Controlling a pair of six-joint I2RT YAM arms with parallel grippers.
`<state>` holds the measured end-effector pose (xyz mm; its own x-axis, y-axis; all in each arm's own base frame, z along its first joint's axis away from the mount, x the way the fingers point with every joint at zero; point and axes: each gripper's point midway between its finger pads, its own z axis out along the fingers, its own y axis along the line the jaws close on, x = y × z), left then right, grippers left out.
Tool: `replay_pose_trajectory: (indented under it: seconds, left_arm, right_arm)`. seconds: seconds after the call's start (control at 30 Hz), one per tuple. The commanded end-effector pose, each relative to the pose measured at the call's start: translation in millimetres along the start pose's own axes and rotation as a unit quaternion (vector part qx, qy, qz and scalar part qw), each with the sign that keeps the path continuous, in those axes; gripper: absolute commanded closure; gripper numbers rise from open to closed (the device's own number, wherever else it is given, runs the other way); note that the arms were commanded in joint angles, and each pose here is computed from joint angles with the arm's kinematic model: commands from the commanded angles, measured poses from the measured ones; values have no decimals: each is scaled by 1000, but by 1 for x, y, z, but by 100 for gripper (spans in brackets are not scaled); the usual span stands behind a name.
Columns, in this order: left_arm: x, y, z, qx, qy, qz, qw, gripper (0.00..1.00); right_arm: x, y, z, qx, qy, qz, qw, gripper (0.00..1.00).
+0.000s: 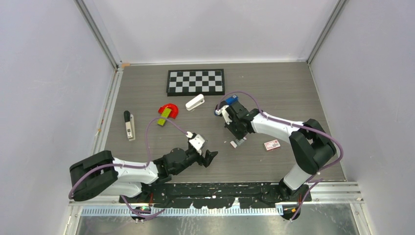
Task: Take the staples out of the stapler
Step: Place the staple in the staple box.
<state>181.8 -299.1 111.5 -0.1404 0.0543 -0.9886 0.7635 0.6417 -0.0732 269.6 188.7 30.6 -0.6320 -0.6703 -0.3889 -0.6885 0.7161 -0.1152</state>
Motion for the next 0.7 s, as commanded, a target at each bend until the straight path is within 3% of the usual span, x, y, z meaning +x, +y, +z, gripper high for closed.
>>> replay_pose_trajectory:
  seconds: [0.0,0.1,0.3,0.47,0.67]
  left_arm:
    - [-10,3,-2,-10,-18,-1,1000,29]
    - [-13,11,-3,-35,-12,-3,999,24]
    - [-32,51,-17,-124,18,-23,992,1]
    - [-47,114,-43,-194,31,-128,972,0]
    - [-71,175,-77,-261,34,-211,941,0]
  right_arm:
    - [-26,-4,-23,-1,-49,-5,999,93]
    - [-35,1,-40,-25,-75,-14,997,92]
    - [-40,14,-89,-118,-123,-54,984,85]
    - [-37,26,-126,-190,-161,-73,966,67]
    - [-35,29,-149,-202,-189,-86,957,48]
